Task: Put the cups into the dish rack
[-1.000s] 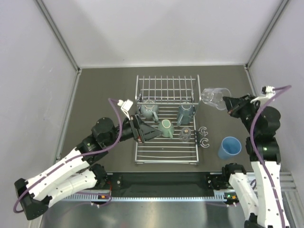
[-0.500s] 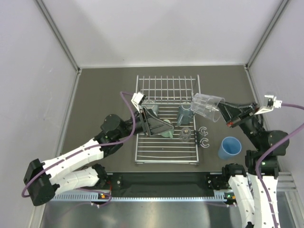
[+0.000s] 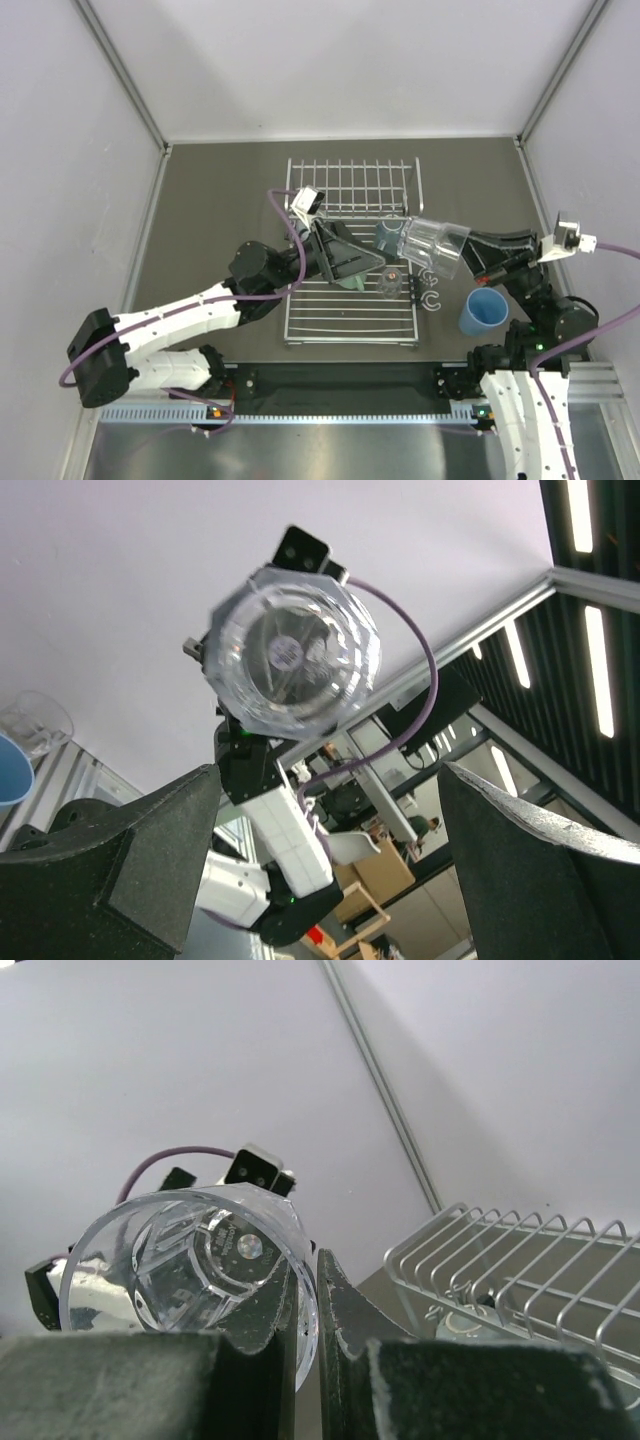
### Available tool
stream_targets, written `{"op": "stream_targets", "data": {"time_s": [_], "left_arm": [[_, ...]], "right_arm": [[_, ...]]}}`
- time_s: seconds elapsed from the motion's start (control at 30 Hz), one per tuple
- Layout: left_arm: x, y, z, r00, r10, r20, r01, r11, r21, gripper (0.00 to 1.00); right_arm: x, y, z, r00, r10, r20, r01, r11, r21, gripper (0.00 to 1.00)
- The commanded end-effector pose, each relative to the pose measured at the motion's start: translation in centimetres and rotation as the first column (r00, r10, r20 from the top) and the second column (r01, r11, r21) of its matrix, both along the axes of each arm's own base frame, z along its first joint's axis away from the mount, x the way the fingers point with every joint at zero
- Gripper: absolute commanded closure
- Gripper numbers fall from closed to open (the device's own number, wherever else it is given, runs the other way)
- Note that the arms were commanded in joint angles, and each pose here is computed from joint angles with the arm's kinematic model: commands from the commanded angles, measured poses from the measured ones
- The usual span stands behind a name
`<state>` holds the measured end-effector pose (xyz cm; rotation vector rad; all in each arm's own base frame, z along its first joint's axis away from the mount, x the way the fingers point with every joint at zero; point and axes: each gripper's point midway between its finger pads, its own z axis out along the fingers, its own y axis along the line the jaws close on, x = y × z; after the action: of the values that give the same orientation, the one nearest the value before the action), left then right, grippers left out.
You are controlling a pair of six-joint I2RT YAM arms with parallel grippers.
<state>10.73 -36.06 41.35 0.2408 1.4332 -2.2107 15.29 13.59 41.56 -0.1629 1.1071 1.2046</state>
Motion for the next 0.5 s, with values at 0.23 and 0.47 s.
{"op": "stream_targets", "data": {"time_s": [0.23,0.47], "left_arm": [[-0.3,-0.4,4.3,0.999,0.052,-0.005,-0.053,0.982,-0.183,0.07],[-1.0,-0.5,5.8,0.998,0.063,0.029,-0.054,0.966,-0.252,0.07]], "right_arm": [[-3.8,-0.4,3.2,0.980,-0.026,0.197,0.020,0.999,0.034,1.00],[-3.2,-0.6,2.5,0.983,-0.046,0.176,0.040,0.999,0.037,1.00]]}}
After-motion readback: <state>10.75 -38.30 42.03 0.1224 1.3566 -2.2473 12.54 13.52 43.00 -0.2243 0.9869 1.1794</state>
